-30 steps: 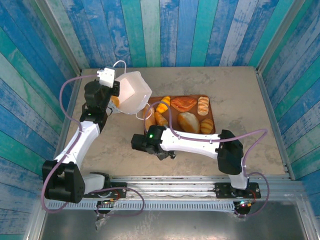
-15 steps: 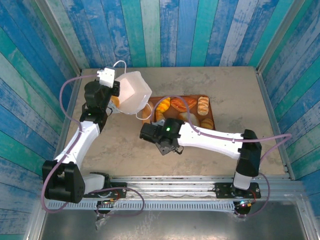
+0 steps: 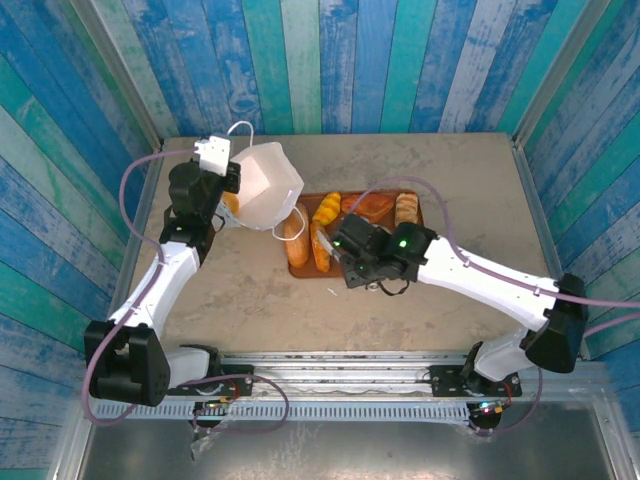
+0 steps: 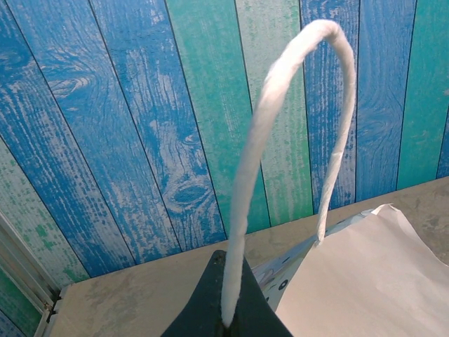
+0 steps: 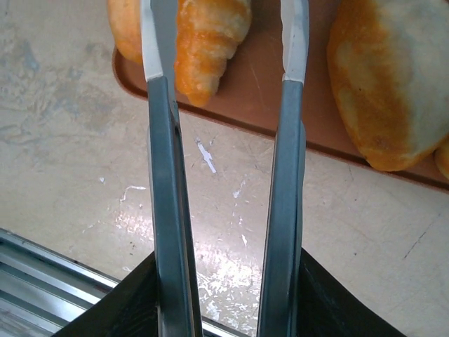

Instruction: Take the fake bread out of the paper bag

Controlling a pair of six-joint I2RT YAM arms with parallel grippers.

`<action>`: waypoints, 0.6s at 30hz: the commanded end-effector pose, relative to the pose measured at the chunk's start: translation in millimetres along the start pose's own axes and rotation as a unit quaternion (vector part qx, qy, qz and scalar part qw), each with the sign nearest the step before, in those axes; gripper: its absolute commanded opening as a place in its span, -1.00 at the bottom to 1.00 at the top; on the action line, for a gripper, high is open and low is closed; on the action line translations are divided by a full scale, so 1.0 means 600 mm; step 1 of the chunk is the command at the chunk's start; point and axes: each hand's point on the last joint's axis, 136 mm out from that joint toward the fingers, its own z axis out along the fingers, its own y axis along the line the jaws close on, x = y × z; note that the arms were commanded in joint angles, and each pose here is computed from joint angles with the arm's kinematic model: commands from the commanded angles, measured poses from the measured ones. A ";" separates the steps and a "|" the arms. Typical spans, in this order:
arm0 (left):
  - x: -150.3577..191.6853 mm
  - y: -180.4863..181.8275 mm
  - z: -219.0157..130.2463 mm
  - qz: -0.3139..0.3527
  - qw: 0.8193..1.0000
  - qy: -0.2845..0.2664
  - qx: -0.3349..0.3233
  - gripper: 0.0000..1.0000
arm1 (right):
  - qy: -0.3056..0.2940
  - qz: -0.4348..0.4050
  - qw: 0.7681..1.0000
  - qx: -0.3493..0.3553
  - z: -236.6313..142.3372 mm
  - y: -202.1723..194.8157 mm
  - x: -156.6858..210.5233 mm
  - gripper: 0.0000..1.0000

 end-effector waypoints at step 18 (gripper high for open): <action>-0.017 0.001 0.004 -0.008 1.000 -0.011 0.006 -0.99 | 0.024 0.065 0.986 -0.151 0.082 0.002 -0.005 0.04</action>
